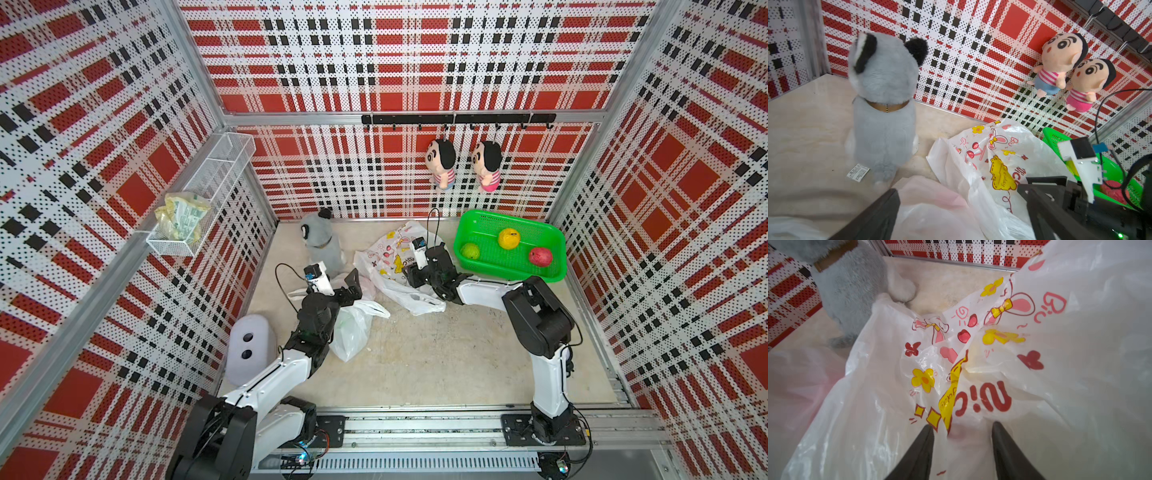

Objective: Untie the knot of a plastic bag & take out the apple
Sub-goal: Adjust the plastic bag at the center of the board.

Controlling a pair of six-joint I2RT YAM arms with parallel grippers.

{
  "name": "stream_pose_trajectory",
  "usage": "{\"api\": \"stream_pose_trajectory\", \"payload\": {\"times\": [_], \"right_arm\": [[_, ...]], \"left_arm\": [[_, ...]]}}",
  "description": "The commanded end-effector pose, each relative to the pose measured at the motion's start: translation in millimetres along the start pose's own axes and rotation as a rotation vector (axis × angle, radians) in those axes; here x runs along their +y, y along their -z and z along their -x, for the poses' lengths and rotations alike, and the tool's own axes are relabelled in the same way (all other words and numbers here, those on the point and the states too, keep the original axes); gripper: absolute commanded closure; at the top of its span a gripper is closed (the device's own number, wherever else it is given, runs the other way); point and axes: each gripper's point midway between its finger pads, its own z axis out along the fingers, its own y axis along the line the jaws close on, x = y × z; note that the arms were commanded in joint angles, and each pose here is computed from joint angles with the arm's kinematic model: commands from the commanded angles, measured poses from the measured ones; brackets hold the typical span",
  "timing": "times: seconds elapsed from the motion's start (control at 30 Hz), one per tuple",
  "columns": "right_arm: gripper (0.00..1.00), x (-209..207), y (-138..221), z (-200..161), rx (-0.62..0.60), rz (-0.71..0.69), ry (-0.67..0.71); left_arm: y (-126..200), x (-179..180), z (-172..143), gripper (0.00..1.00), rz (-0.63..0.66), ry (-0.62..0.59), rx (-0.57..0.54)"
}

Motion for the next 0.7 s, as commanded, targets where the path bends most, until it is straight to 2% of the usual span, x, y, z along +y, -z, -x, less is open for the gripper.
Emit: {"api": "stream_pose_trajectory", "payload": {"times": [0.0,0.1,0.17,0.27,0.33,0.43,0.5,0.6,0.67], "right_arm": [[0.52,-13.8,-28.2,3.2,0.004,-0.073,-0.033],[0.47,-32.5,-47.9,14.9,0.028,-0.14,-0.042],[0.45,-31.7,-41.8,39.3,0.017,-0.158,-0.026],[0.34,-11.3,-3.0,79.6,-0.071,-0.114,-0.007],[0.25,-8.4,26.7,97.7,-0.117,-0.157,0.031],[0.16,-2.6,68.5,109.3,-0.158,-0.19,0.095],[0.14,5.3,93.6,110.3,-0.183,-0.172,0.126],[0.12,27.1,126.6,105.8,-0.226,-0.085,0.161],[0.11,44.4,142.6,96.2,-0.239,-0.021,0.188]], "left_arm": [[7.7,1.8,10.4,0.02,0.0,0.037,-0.056],[13.9,4.9,3.9,0.02,0.003,0.048,-0.037],[19.0,10.0,3.0,0.02,0.026,0.04,-0.034],[22.0,17.2,-3.6,0.02,0.059,0.023,-0.012],[18.8,18.4,-13.5,0.02,0.064,0.013,0.03],[15.8,18.6,-32.7,0.02,0.072,0.002,0.096],[16.2,20.0,-45.4,0.01,0.089,-0.007,0.124],[14.2,16.3,-70.7,0.1,0.094,-0.044,0.194],[11.1,8.9,-89.2,0.2,0.063,-0.06,0.257]]}}
